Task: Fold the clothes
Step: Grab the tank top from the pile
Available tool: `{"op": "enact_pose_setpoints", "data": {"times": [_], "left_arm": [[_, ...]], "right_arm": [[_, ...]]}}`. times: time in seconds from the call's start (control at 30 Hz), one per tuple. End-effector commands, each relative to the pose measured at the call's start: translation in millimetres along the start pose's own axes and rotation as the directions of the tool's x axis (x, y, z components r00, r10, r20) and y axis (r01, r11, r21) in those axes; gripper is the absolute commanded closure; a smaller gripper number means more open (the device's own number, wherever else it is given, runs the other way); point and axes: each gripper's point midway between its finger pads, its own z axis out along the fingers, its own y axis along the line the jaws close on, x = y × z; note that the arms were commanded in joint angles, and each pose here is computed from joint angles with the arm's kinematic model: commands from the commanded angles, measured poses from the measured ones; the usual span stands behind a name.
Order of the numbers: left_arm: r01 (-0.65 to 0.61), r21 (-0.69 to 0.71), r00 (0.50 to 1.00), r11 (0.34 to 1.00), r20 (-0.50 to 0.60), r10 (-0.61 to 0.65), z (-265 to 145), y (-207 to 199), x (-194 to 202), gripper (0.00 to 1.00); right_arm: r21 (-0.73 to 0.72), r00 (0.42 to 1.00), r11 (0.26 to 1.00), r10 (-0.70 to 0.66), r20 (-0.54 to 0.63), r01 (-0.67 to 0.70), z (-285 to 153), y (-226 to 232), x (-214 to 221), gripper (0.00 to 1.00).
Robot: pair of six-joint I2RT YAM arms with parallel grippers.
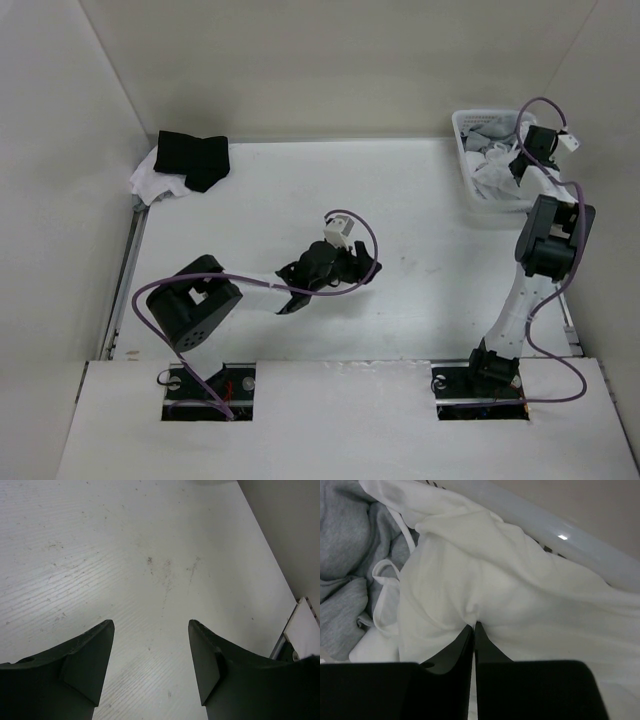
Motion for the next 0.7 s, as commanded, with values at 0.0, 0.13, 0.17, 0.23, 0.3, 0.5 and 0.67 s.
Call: {"op": "enact_pose_setpoints", "data": {"times": [0.0,0.13,0.17,0.23,0.3,0.5,0.67], "left_arm": [[-0.008,0.062,0.997,0.998,0.081,0.003,-5,-18,-26,0.41],[-0.005,0.066,0.997,0.998,0.084,0.000,-5,-18,-26,0.41],[-0.006,0.071,0.996,0.997,0.087,-0.001,-5,-19,-27,0.41],[-0.006,0.075,0.996,0.997,0.088,-0.001,-5,-20,-27,0.41],[-0.005,0.078,0.996,0.997,0.092,-0.003,-6,-20,-27,0.41],[0.010,0.053,0.992,0.999,0.123,-0.017,-11,-10,-36,0.41],[0.093,0.019,0.975,0.995,0.203,-0.095,-25,14,-59,0.41]], "right_arm": [[-0.095,0.972,0.991,0.110,0.209,-0.092,-52,17,-76,0.92],[-0.170,0.941,0.978,0.170,0.292,-0.124,-104,23,-106,0.93],[-0.189,0.936,0.974,0.179,0.303,-0.126,-117,26,-111,0.93],[-0.225,0.925,0.966,0.201,0.322,-0.132,-138,30,-118,0.93],[-0.287,0.906,0.947,0.241,0.349,-0.142,-174,38,-130,0.94],[-0.489,0.862,0.862,0.345,0.372,-0.134,-280,67,-148,0.94],[-0.709,0.875,0.703,0.376,0.305,-0.054,-398,106,-141,0.94]]}}
